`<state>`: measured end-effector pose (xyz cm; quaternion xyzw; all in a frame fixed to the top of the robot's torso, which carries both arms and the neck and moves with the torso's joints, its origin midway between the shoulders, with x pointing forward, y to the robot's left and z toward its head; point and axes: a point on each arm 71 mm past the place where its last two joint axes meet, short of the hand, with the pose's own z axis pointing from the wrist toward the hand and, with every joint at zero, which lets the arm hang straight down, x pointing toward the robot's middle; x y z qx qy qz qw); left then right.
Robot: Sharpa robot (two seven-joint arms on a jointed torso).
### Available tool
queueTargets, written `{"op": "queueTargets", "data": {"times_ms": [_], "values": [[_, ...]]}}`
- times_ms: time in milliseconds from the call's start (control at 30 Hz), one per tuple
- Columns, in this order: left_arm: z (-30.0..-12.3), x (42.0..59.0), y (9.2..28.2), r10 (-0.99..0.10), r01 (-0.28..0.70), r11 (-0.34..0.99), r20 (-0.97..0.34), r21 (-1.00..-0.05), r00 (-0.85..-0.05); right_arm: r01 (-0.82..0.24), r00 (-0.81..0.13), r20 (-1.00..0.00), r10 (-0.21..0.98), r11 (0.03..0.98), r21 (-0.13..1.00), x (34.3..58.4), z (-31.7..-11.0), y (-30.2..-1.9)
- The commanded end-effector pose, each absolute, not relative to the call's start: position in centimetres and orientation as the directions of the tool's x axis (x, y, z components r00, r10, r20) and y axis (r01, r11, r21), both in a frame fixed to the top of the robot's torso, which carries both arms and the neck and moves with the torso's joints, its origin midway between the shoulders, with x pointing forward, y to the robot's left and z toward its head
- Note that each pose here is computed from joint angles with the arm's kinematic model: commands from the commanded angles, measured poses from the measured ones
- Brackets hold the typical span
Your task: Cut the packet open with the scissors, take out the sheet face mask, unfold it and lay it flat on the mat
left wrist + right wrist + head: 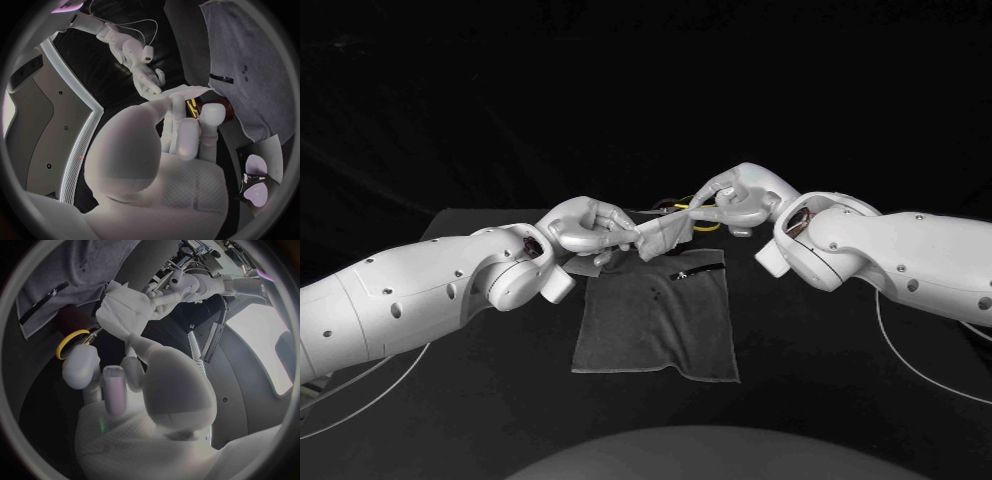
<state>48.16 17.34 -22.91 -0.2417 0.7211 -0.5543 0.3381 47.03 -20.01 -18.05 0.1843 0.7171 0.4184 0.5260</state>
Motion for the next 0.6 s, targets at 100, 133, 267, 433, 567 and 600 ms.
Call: {"op": "queueTargets", "data": {"times_ms": [100,133,267,433,567,600], "values": [[-22.79,48.12,17.13,-0.716,0.015,0.240,-0.187,-0.971,-0.673,-0.162,-0.415,-0.595,0.688,0.588,0.793,46.89,-18.17,-19.51],[-22.79,48.13,17.11,-0.717,0.013,0.237,-0.184,-0.971,-0.673,-0.157,-0.418,-0.589,0.692,0.583,0.797,46.89,-18.19,-19.45],[-22.78,48.12,17.04,-0.719,0.006,0.229,-0.174,-0.973,-0.672,-0.142,-0.418,-0.570,0.707,0.569,0.810,46.95,-18.22,-19.37],[-22.75,48.05,16.95,-0.722,-0.003,0.220,-0.161,-0.976,-0.673,-0.132,-0.409,-0.554,0.725,0.553,0.822,47.04,-18.19,-19.36],[-22.73,47.97,16.88,-0.722,-0.008,0.213,-0.152,-0.977,-0.675,-0.129,-0.408,-0.547,0.731,0.547,0.827,47.02,-18.18,-19.29],[-22.72,47.95,16.86,-0.722,-0.010,0.211,-0.150,-0.977,-0.675,-0.128,-0.408,-0.546,0.732,0.546,0.828,46.99,-18.18,-19.27]]}}
